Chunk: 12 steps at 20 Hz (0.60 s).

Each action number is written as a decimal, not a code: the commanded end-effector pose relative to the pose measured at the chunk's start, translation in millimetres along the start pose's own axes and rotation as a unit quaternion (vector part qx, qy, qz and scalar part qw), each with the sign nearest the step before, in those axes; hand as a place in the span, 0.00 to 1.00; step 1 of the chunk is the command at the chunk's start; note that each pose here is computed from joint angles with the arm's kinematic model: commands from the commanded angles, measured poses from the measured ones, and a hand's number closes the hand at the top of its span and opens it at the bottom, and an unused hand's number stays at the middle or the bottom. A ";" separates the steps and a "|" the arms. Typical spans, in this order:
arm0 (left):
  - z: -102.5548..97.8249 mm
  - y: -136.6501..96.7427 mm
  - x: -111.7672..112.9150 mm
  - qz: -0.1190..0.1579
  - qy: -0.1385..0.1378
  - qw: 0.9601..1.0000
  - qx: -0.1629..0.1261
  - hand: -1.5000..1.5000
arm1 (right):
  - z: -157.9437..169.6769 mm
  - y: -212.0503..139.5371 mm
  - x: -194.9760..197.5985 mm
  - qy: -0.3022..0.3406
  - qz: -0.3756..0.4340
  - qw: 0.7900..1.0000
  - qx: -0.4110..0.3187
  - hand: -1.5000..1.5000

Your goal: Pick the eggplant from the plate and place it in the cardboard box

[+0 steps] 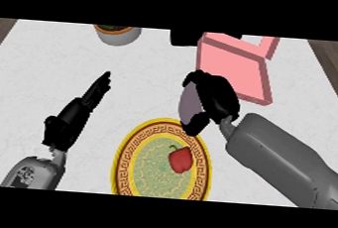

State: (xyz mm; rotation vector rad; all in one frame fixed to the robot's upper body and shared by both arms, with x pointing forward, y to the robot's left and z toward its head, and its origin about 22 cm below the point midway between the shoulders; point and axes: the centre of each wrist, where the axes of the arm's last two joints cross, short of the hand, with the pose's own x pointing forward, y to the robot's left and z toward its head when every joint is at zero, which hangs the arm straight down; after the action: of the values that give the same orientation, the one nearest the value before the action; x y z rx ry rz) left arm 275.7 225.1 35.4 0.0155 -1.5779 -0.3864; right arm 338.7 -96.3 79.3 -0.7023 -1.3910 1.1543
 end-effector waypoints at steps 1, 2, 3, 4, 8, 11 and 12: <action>7.4 2.4 4.7 -0.006 0.001 1.000 -0.001 0.50 | 35.9 -6.0 -25.8 -0.019 -0.015 0.995 -0.100 1.00; 4.5 0.7 -4.1 -0.004 0.009 1.000 -0.009 0.50 | 38.3 -26.7 -24.2 -0.022 -0.015 0.992 -0.127 1.00; -0.1 4.5 6.5 0.001 -0.006 1.000 -0.008 0.50 | 39.7 -49.9 -38.0 -0.016 -0.008 0.988 -0.150 1.00; 8.1 -4.5 -3.0 -0.004 0.003 1.000 -0.015 0.50 | 54.6 -37.8 -25.1 -0.016 -0.033 0.987 -0.156 1.00; -6.1 6.8 8.0 -0.003 -0.008 1.000 0.001 0.50 | 109.7 -67.9 -27.4 -0.051 -0.046 0.983 -0.169 1.00; 12.4 -10.1 6.0 0.007 -0.001 1.000 -0.009 0.50 | 146.8 -95.1 -24.1 -0.082 -0.072 0.976 -0.187 1.00; 0.6 -9.0 -0.5 -0.005 0.000 1.000 -0.007 0.50 | 154.6 -107.2 -15.6 -0.087 -0.085 0.971 -0.207 1.00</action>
State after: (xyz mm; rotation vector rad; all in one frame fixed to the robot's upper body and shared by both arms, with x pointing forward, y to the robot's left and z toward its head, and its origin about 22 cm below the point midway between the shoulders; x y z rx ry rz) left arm 270.3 221.8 36.5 0.0088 -1.5798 -0.3974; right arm 251.2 -173.3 157.7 -0.7964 -1.7342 0.8695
